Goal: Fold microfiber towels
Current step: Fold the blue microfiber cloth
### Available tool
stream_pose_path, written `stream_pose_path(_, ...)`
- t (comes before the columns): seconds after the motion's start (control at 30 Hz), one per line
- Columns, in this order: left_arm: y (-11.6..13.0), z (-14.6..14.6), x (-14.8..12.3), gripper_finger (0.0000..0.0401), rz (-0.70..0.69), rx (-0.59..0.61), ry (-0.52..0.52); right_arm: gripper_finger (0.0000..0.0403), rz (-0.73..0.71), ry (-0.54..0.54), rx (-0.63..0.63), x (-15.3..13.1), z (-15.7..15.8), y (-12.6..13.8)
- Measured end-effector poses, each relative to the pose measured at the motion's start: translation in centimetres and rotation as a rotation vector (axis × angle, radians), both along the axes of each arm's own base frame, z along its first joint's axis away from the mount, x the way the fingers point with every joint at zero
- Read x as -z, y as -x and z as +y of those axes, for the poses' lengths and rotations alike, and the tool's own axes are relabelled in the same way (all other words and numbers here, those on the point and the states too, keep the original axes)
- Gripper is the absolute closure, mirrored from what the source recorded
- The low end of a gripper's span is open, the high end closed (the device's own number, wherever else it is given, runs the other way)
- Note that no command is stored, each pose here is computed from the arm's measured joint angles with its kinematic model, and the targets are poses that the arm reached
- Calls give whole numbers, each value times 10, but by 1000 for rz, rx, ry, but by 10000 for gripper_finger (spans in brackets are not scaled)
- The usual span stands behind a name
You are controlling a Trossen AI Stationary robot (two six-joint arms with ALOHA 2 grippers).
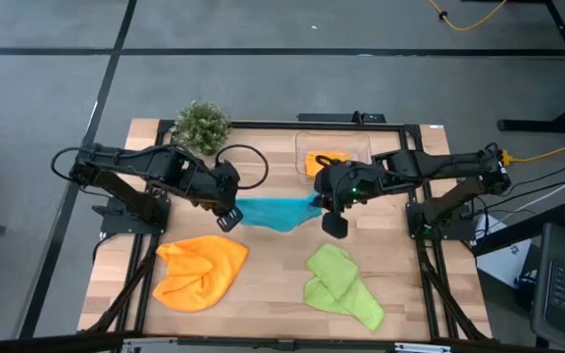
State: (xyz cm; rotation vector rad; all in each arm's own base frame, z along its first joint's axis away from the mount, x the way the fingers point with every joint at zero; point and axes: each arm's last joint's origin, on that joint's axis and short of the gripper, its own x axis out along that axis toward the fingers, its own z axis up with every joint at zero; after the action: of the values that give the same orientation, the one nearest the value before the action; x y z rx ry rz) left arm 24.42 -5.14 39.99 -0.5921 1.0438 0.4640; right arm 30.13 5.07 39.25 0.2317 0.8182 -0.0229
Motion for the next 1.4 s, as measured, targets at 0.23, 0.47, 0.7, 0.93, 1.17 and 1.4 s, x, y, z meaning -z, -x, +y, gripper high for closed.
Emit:
stream_pose_path(0.23,-6,-25,-6,401,-97,139,201,403,34,-146,-98,0,19,4)
stream_pose_path(0.47,-6,-29,-6,401,-98,152,191,403,58,-76,-50,7,22,0)
stream_pose_path(0.7,-17,-13,43,401,142,85,93,403,255,139,27,66,12,-44)
stream_pose_path(0.93,-14,8,97,401,328,1,-36,403,334,285,88,111,-7,-78)
stream_pose_path(1.17,-8,26,123,401,423,-71,-156,403,346,331,120,130,-31,-96)
stream_pose_path(1.4,-9,33,128,401,415,-104,-186,403,354,317,141,129,-43,-95)
